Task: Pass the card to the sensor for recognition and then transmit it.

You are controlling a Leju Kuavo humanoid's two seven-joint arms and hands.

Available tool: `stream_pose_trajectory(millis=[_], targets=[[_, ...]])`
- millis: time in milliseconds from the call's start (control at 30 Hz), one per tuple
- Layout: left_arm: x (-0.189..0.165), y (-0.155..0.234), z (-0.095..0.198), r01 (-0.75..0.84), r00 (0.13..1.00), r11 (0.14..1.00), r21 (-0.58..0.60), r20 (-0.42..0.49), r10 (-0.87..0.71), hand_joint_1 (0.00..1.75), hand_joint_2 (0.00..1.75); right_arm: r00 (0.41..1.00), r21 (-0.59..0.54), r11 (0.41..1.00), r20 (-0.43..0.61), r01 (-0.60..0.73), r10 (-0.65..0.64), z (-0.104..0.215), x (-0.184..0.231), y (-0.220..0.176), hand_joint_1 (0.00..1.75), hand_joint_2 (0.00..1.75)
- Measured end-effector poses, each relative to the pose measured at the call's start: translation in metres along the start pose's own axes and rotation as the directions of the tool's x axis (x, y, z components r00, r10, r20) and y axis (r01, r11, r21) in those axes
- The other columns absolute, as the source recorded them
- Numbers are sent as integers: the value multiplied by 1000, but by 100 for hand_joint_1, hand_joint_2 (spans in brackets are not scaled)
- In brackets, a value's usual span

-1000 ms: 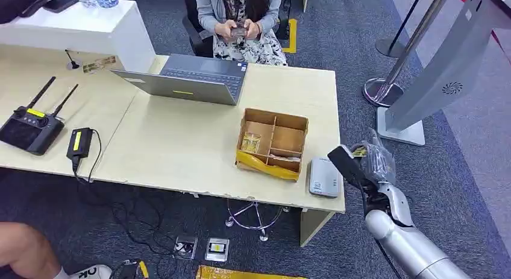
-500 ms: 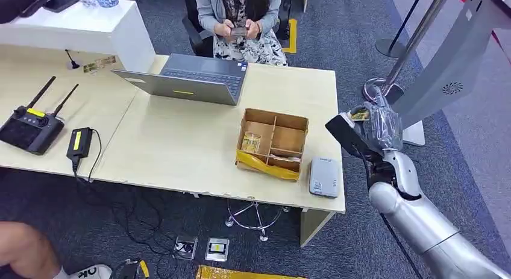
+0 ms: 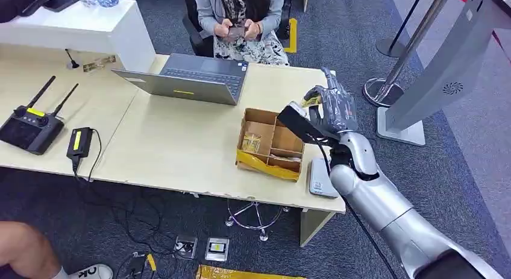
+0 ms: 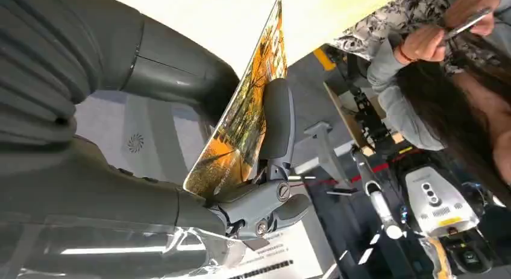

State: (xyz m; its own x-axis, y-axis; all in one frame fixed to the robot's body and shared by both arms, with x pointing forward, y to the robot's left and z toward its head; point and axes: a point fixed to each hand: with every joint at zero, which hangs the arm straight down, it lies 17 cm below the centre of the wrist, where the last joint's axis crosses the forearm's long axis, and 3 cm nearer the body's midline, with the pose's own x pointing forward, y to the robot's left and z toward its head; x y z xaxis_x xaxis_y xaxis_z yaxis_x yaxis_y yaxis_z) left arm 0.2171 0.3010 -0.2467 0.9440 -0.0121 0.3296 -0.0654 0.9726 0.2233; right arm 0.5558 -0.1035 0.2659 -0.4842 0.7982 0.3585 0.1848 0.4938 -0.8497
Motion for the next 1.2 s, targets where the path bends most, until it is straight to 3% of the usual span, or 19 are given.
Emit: stream_pose_trajectory(millis=[867, 900, 933, 1200], targets=[[9, -5, 1, 11, 1000, 1000, -9, 7, -11, 0, 0, 999, 39, 999, -41, -31, 33, -20, 2, 23, 175, 175], [9, -5, 1, 11, 1000, 1000, -9, 7, -11, 0, 0, 999, 39, 999, -38, -34, 36, -20, 3, 24, 0, 175], [9, -5, 1, 11, 1000, 1000, -8, 7, -11, 0, 0, 999, 39, 999, -35, -36, 38, -21, 5, 25, 0, 0], [8, -6, 1, 12, 1000, 1000, -12, 5, -12, 0, 0, 1000, 26, 1000, -2, -11, 11, -22, 18, 29, 0, 0]])
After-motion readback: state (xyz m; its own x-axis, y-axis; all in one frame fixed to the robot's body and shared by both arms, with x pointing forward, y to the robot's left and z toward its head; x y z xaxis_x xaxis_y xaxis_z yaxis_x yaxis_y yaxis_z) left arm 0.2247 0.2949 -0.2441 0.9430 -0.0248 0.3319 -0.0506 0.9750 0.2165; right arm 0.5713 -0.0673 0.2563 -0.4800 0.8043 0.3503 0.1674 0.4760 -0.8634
